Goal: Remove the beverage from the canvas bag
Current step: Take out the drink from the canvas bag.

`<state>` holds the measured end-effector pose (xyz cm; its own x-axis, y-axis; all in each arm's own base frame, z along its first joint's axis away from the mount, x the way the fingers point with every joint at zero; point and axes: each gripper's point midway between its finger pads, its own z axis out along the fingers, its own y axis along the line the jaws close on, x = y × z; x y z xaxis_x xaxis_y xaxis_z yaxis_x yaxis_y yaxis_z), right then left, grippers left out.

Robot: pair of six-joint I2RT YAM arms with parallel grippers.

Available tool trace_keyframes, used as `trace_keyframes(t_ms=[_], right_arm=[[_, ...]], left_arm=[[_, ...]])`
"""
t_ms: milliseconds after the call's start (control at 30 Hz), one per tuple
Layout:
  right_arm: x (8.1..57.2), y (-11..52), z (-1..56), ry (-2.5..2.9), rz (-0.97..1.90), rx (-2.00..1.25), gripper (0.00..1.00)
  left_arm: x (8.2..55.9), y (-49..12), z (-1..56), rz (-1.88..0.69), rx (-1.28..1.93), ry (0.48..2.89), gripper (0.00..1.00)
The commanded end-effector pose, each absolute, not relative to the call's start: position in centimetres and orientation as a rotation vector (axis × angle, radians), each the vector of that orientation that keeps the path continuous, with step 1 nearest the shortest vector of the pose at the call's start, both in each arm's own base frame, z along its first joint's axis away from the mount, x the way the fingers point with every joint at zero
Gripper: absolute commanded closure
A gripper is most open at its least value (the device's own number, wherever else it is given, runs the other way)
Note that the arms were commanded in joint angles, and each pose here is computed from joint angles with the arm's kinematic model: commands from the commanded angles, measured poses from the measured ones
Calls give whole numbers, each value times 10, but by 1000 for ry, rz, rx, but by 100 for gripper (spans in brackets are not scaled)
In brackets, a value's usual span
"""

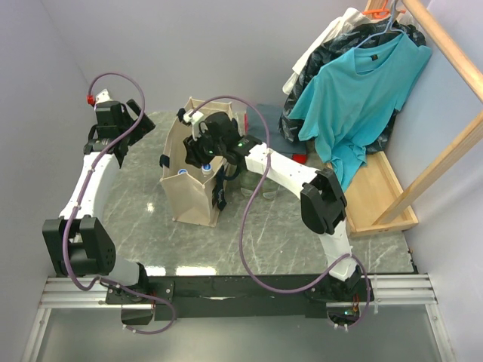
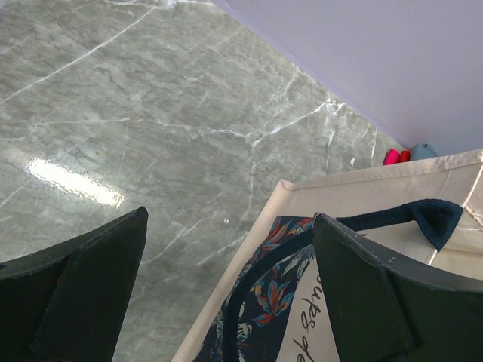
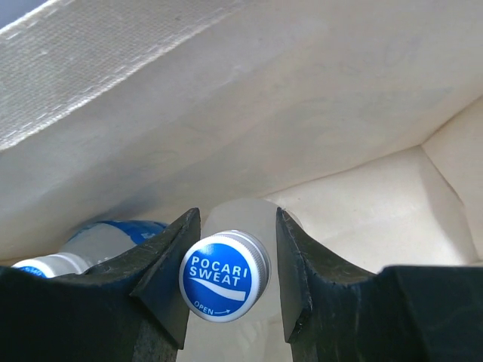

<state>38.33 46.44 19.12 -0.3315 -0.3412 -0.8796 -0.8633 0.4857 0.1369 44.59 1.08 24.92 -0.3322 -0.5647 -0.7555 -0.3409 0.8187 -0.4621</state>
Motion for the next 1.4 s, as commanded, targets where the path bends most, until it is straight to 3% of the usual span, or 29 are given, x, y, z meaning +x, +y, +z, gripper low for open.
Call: trace_keyframes(t_ms=[0,700,1367], right_arm=[[388,466,301,1623,805,-911,100],[386,456,358,1493,790,-851,100],[391,450,378,1455,747,-811,100]], left_arm=[[440,11,263,-279,-660,1914,4],[435,6,271,-313,-647,1897,4],[434,4,268,-330,-646,1903,4]])
